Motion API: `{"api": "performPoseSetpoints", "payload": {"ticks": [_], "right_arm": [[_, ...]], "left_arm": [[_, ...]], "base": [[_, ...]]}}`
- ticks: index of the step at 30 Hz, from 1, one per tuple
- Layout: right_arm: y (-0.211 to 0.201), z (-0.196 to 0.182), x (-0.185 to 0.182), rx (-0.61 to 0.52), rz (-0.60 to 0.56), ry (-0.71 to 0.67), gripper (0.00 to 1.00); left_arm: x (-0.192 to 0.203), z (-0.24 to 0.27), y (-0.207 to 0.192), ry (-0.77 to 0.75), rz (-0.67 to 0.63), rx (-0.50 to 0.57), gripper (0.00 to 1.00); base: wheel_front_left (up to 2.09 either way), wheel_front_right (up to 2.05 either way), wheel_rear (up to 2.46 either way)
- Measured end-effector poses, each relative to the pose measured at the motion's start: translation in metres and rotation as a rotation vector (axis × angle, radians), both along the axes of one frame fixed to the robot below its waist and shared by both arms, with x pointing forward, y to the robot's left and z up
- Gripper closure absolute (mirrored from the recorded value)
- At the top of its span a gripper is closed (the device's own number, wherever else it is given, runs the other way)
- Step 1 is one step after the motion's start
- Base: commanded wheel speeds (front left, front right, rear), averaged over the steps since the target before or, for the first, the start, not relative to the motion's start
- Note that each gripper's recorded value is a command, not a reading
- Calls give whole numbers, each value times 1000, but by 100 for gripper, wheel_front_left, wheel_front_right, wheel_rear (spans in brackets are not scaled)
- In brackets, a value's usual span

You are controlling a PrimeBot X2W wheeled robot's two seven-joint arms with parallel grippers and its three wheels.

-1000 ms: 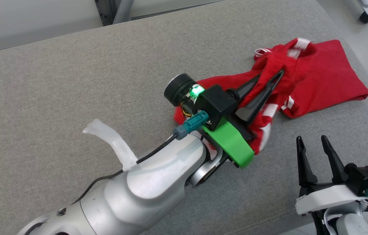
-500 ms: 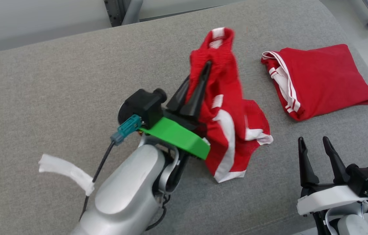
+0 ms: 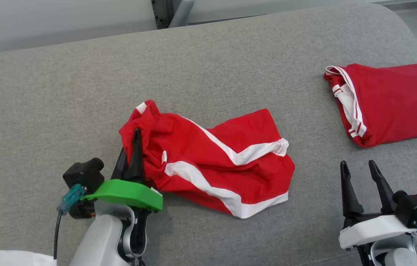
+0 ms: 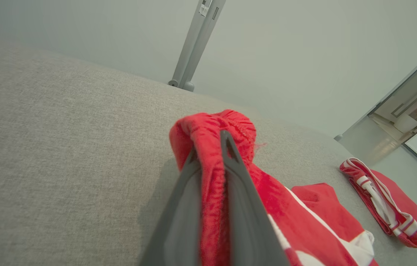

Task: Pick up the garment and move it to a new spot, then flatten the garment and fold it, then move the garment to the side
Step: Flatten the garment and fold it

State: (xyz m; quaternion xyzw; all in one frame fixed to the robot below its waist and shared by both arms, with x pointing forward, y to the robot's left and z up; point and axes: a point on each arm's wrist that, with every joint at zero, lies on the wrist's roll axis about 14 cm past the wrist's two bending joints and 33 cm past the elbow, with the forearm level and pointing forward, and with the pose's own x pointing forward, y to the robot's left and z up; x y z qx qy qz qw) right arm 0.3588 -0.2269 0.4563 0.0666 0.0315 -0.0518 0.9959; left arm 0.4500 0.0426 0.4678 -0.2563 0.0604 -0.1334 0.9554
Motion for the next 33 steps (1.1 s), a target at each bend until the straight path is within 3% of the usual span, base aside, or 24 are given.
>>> {"api": "performPoseSetpoints", "payload": {"ticks": [4, 7, 10, 12, 13, 14, 18, 33], "right_arm": [[9, 0, 6, -6, 33, -1, 0], [14, -1, 8, -8, 49, 0, 0], [20, -3, 9, -9, 67, 6, 0], [23, -5, 9, -9, 79, 11, 0], [25, -5, 10, -8, 84, 10, 0], [26, -4, 11, -7, 88, 8, 0], [30, -2, 11, -8, 99, 2, 0], [29, 2, -6, -41, 105, -3, 0]], "left_arm": [[-9, -13, 27, 48, 79, -8, 100], [-14, -17, 41, 67, 124, -17, 80], [-21, -20, 53, 86, 166, -30, 67], [-26, -22, 60, 97, 189, -31, 48], [-28, -23, 63, 101, 198, -31, 18], [-31, -25, 66, 107, 205, -28, 0], [-41, -30, 75, 120, 231, -9, 0], [-79, -7, 112, 0, 297, 222, 0]], "base": [[0, 0, 0], [0, 0, 0], [0, 0, 0], [0, 0, 0], [0, 0, 0], [0, 0, 0], [0, 0, 0], [0, 0, 0]]}}
